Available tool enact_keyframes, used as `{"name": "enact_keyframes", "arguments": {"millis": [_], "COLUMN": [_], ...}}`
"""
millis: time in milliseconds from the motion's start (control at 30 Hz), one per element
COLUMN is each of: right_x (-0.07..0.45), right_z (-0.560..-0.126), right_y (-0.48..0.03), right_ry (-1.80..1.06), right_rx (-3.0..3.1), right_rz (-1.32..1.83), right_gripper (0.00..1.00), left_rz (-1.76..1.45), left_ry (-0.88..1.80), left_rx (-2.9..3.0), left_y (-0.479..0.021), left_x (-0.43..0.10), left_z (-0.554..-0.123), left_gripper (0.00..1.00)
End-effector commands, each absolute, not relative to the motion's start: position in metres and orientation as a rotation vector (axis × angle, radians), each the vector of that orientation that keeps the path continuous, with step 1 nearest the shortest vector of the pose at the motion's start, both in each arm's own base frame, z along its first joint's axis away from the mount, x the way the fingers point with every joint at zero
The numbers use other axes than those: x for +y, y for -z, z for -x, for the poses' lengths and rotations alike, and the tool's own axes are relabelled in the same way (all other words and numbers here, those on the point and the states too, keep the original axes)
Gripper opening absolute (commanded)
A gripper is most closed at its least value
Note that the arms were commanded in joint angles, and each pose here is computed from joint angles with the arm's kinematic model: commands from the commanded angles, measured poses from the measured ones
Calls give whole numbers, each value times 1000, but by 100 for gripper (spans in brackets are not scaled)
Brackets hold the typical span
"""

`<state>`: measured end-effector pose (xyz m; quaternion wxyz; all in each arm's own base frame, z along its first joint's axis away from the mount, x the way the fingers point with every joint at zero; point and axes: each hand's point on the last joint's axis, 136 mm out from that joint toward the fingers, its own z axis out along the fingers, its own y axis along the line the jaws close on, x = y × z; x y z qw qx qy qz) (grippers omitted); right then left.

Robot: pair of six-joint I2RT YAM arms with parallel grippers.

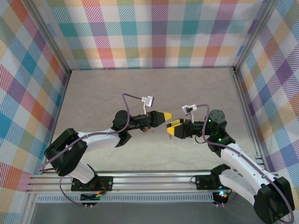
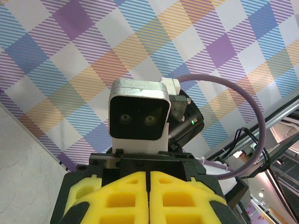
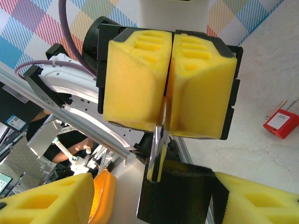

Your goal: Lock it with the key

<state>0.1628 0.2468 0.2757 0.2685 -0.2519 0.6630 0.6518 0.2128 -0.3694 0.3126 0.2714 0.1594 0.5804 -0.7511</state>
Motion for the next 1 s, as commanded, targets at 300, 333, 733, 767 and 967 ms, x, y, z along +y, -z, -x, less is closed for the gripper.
{"name": "enact_keyframes", "arguments": {"millis": [300,333,733,767,967], "right_x": [253,253,253,253,247], "right_z": [-168,-168,-177,-177,-178], "right_y": [-288,-288,-277,-277,-275], "right_ry": [-1782,-1783,-1746,-1734,-1675], "right_rx": [1732,1734,1775,1777,1793], "right_rz": [723,723,680,676,639], "right_gripper": [65,64,43,39,32], "left_rz": [-488,-491,-503,-505,-508], "left_ry": [2032,2033,2033,2034,2029], "left_rx": [1404,1402,1390,1390,1385], "left_y": [-349,-349,-352,-352,-353], "left_x": [-362,-362,-358,-358,-356], "left_z": [-201,-200,-196,-195,-194], "left_gripper": [0,0,0,0,0]}}
